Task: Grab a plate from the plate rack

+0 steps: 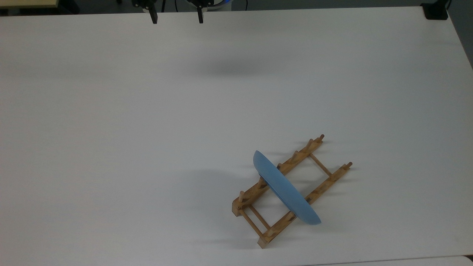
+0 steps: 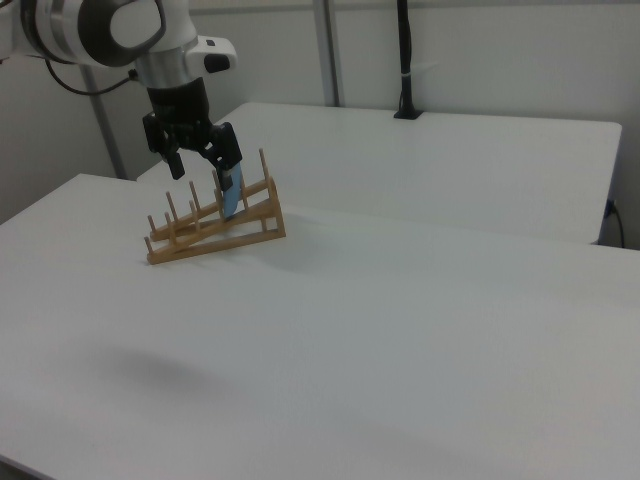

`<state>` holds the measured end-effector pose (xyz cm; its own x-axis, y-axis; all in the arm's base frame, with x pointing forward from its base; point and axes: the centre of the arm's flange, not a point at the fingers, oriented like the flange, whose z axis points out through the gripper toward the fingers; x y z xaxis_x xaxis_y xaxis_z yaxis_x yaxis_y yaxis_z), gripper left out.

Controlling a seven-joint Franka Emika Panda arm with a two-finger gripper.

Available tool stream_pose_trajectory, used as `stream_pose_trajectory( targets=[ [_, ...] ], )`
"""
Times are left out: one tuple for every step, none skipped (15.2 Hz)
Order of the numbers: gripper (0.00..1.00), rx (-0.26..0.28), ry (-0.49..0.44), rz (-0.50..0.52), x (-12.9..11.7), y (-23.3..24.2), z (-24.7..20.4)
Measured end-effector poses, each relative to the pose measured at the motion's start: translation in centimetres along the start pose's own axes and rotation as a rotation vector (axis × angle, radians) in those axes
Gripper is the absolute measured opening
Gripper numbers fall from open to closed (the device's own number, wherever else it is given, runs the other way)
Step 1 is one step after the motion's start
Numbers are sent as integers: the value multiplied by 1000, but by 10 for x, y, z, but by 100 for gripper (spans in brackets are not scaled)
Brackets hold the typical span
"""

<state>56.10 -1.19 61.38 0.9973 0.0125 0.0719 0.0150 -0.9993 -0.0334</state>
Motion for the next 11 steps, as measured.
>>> stream_pose_trajectory(
  targets=[
    [100,0,3,0,0,0,0],
    [100,0,2,-1,0,-1,0],
    [100,0,1,-4,0,-2,1],
    [100,0,0,-6,0,-3,1],
    [100,0,0,-7,0,-4,1],
    [100,0,0,-6,0,-4,1],
    [100,0,-1,-7,1,-4,1],
    [100,0,-1,-7,1,-4,1],
    [100,0,-1,-7,1,-4,2],
    [100,0,-1,-7,1,-4,2],
    [100,0,-1,-7,1,-4,2]
  ],
)
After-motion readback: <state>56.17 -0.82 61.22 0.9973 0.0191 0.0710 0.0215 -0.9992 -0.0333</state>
